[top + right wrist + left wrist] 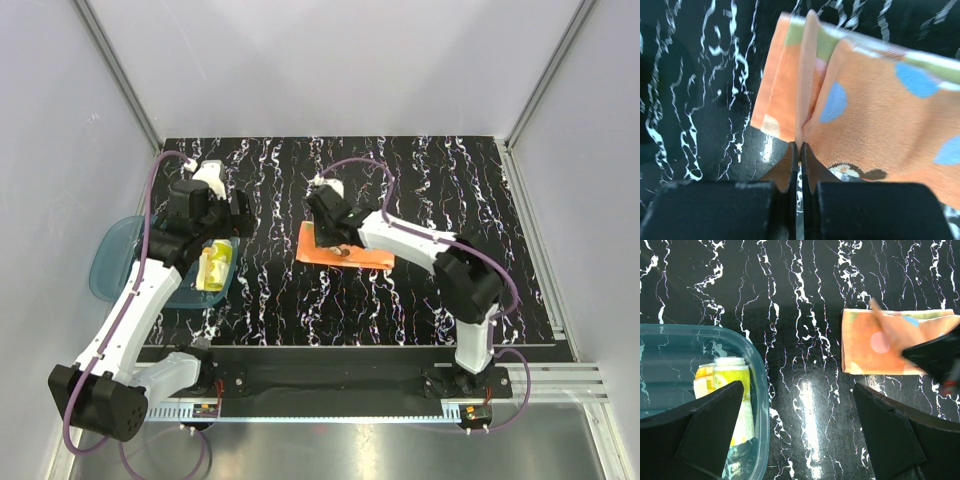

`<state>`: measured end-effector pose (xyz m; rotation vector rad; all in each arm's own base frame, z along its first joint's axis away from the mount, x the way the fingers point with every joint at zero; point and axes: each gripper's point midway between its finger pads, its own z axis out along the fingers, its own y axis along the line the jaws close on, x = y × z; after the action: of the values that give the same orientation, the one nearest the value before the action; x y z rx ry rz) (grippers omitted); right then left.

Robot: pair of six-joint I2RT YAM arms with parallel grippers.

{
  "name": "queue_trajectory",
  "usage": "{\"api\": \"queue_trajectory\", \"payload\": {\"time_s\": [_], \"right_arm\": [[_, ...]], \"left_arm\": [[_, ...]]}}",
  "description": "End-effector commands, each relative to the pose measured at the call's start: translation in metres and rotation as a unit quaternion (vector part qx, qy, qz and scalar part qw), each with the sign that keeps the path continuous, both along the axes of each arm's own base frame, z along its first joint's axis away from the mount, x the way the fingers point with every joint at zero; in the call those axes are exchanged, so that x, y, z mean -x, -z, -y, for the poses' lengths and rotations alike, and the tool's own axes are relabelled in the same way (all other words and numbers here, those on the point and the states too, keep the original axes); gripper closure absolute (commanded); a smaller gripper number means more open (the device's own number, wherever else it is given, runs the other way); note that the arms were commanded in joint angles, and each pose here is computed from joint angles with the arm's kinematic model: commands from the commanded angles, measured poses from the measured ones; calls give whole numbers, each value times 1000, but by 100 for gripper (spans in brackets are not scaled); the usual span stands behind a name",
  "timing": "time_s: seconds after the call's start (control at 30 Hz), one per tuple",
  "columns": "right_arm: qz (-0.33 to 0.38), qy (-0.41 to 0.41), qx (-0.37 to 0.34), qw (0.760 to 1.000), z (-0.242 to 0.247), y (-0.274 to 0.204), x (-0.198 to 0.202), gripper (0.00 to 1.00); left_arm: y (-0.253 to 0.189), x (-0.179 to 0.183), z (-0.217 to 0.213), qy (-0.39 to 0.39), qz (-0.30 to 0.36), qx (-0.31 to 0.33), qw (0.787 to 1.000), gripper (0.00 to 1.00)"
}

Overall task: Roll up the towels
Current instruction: Fold the towel

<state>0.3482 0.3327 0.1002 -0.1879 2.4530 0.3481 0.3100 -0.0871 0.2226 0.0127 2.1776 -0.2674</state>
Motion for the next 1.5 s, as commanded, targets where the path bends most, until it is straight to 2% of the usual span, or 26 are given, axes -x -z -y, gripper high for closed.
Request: {"api": "queue_trajectory", "payload": {"time_s": [0.0, 0.07, 0.13, 0.2, 0.23, 0.3, 0.33, 0.37, 0.43, 0.53, 0.63, 0.67, 0.73, 0.83, 0.93, 1.03, 1.2, 1.47], "right_arm": [[7, -28, -28, 999, -38, 6, 3, 96], [-8, -41, -27, 999, -47, 21, 8, 88], [-14, -57, -33, 998, -57, 27, 13, 70], [-16, -60, -40, 997, -62, 31, 13, 66], [-18, -63, -43, 997, -64, 30, 13, 60], [-9, -63, -50, 997, -65, 18, 11, 49], [-5, -65, -55, 996, -65, 13, 11, 35], [5, -66, -65, 996, -65, -3, 12, 28], [18, -68, -68, 995, -61, -21, 13, 18], [45, -58, -74, 995, -45, -58, 15, 11], [55, -23, -86, 994, -12, -85, 14, 9], [56, 3, -91, 994, 13, -91, 11, 9], [44, 31, -96, 994, 40, -89, 11, 10], [18, 77, -91, 993, 85, -72, 14, 18], [-13, 109, -50, 993, 118, -41, 20, 26], [-38, 141, -1, 989, 144, -20, 24, 29], [-86, 175, 56, 979, 171, 25, 28, 33], [-126, 190, 74, 971, 186, 70, 27, 40]], "left_arm": [[-27, -8, -2, -6, 38, 3, 999, 1], [-27, -8, -2, -6, 36, 2, 999, 1], [-27, -8, -3, -7, 36, 1, 999, 1], [-25, -8, -4, -8, 34, 0, 999, 1], [-25, -9, -3, -8, 34, 0, 999, 1], [-23, -9, -3, -9, 30, -2, 1000, 1], [-20, -10, -3, -9, 26, -3, 1000, 1], [-21, -11, -3, -9, 24, -3, 1000, 1], [-16, -12, -2, -9, 11, -2, 1000, 1], [-12, -13, 4, -8, -7, 4, 1000, 1], [-10, -13, 20, 3, -30, -15, 999, 1], [-9, -11, 31, 11, -33, -28, 999, 1], [-5, -10, 44, 13, -54, -39, 998, 1], [5, -14, 70, 23, -74, -31, 997, 2], [16, -29, 99, 45, -82, -12, 996, 7], [37, -45, 127, 75, -99, -7, 992, 19], [67, -71, 164, 106, -121, -12, 987, 28], [108, -94, 189, 128, -147, -23, 981, 39]]}}
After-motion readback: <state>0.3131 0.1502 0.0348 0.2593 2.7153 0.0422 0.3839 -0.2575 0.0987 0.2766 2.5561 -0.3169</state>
